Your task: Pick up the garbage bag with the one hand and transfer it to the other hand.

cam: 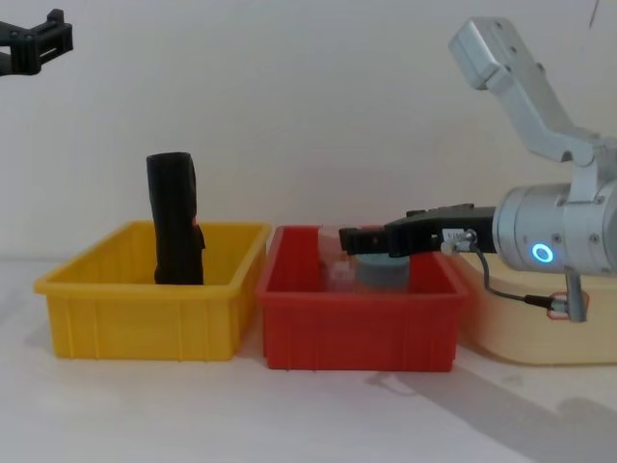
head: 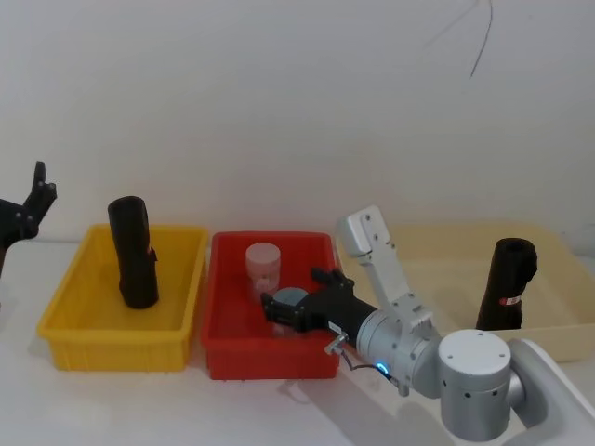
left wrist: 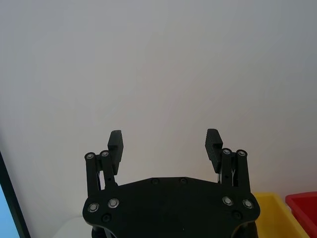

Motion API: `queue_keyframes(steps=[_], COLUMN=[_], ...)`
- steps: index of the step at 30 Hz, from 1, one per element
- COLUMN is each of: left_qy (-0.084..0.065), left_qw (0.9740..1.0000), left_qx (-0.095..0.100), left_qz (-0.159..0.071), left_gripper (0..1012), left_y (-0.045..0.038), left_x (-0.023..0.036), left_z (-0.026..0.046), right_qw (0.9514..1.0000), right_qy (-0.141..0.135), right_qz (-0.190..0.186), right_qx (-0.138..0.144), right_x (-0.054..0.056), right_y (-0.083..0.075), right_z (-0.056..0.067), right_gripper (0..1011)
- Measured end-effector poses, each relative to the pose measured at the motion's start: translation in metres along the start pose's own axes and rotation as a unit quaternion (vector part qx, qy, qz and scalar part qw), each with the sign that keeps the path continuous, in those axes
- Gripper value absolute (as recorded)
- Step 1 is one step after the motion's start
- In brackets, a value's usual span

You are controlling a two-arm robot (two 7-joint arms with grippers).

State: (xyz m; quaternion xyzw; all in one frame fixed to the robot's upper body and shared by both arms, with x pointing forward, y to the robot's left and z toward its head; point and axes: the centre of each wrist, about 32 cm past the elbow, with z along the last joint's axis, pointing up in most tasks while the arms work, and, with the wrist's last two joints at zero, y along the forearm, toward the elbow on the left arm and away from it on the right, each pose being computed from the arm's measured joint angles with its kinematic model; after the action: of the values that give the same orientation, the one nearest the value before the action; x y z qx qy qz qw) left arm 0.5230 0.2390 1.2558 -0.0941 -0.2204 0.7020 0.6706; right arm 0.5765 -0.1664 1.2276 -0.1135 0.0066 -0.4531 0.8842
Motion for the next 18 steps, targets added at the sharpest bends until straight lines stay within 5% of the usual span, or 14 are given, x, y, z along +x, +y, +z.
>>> queue_keyframes(steps=[18], left_qy=[0.000], left_qw=[1.0000], left_qx=[0.000], left_qz=[0.001], left_gripper=[1001], left_y=[0.0002], left_x=[0.0004], left_z=[-0.0001], right_qw=[0.9999], right_qy=[0.000], right_qz=[0.005], right_qx=[-0.012], right_x=[-0.0013], right_y=[0.0095], right_z=[-0.0033], right_gripper=[1000])
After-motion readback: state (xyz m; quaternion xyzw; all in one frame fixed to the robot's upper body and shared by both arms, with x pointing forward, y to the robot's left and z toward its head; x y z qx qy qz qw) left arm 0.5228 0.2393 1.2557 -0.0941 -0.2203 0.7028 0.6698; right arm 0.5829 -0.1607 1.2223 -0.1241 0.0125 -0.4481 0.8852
